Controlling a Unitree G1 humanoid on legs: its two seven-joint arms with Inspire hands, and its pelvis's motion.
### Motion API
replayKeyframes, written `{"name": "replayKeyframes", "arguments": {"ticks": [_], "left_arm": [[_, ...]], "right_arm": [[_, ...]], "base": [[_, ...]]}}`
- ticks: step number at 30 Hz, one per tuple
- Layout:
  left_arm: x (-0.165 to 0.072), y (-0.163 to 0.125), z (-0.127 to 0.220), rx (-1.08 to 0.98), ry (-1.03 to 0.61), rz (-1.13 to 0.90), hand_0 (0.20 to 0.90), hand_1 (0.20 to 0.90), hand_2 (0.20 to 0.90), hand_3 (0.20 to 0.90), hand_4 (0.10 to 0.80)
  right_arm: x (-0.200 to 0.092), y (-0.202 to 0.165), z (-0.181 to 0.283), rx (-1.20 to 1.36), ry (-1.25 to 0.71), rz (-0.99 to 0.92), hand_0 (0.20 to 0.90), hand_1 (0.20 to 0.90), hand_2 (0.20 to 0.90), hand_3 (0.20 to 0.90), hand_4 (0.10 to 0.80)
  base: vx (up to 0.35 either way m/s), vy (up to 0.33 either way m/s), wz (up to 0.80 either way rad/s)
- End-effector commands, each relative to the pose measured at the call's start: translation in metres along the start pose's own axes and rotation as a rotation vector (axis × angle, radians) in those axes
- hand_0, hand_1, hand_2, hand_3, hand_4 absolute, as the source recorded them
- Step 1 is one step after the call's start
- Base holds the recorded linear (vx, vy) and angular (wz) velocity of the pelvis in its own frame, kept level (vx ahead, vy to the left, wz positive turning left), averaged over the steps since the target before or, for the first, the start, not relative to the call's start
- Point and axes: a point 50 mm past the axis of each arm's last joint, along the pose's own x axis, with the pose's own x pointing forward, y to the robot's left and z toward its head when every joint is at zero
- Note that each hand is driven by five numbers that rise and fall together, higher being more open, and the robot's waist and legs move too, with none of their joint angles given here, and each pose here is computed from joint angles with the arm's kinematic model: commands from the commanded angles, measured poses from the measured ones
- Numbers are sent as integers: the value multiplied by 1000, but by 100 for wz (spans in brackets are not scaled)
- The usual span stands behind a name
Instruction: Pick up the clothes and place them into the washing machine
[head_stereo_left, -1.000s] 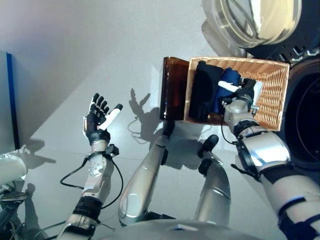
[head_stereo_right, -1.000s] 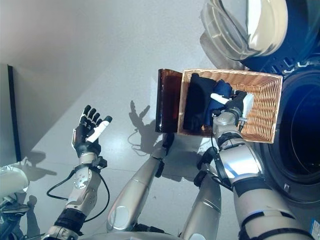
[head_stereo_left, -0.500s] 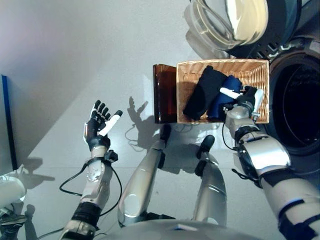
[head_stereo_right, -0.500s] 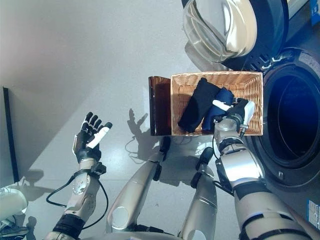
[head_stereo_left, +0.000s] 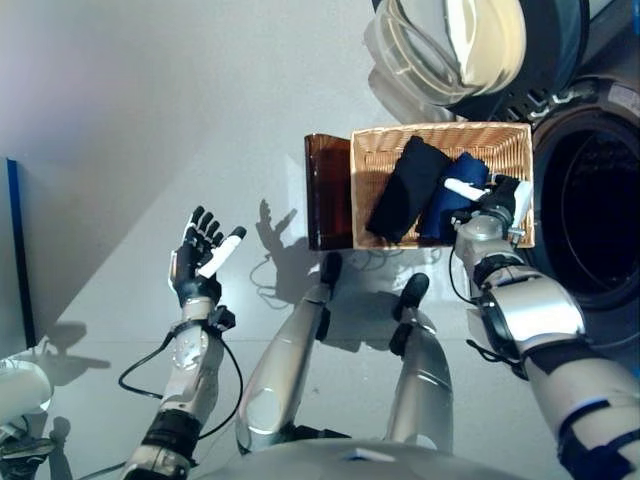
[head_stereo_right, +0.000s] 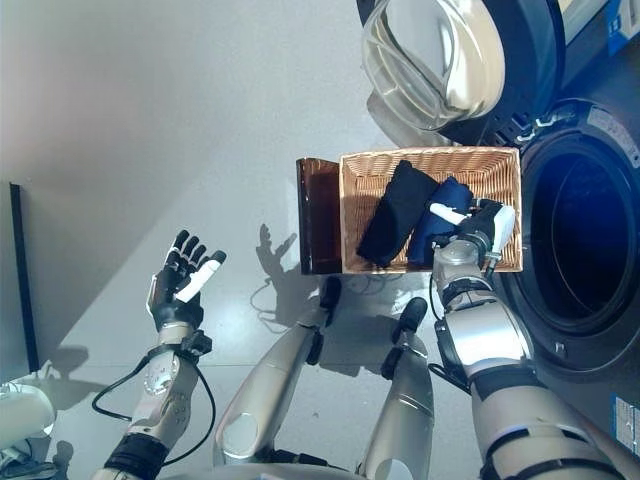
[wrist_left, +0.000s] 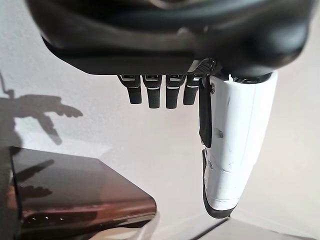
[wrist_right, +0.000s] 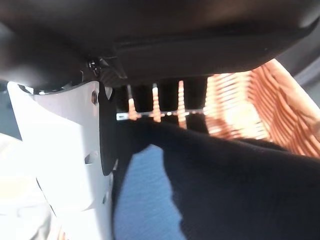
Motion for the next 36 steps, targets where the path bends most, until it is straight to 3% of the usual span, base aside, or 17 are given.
{"name": "replayKeyframes", "arguments": {"ticks": [1,20,36], "left_arm": [[-4,20,21,22,-121,39,900,900,900,900,800],[2,15,30,26,-165,46,900,900,900,900,800],[-6,12,23,38,-135,33,900,900,900,900,800]], "right_arm": [[13,-27,24,-22,-117,-97,900,900,900,900,800],[8,-22,-6,-79,-31,-64,900,900,900,900,800],[11,-52,-37,-223,66,-227,900,900,900,900,800]], "base": [[17,-3,7],[42,5,5],[-2,15,-2]]}}
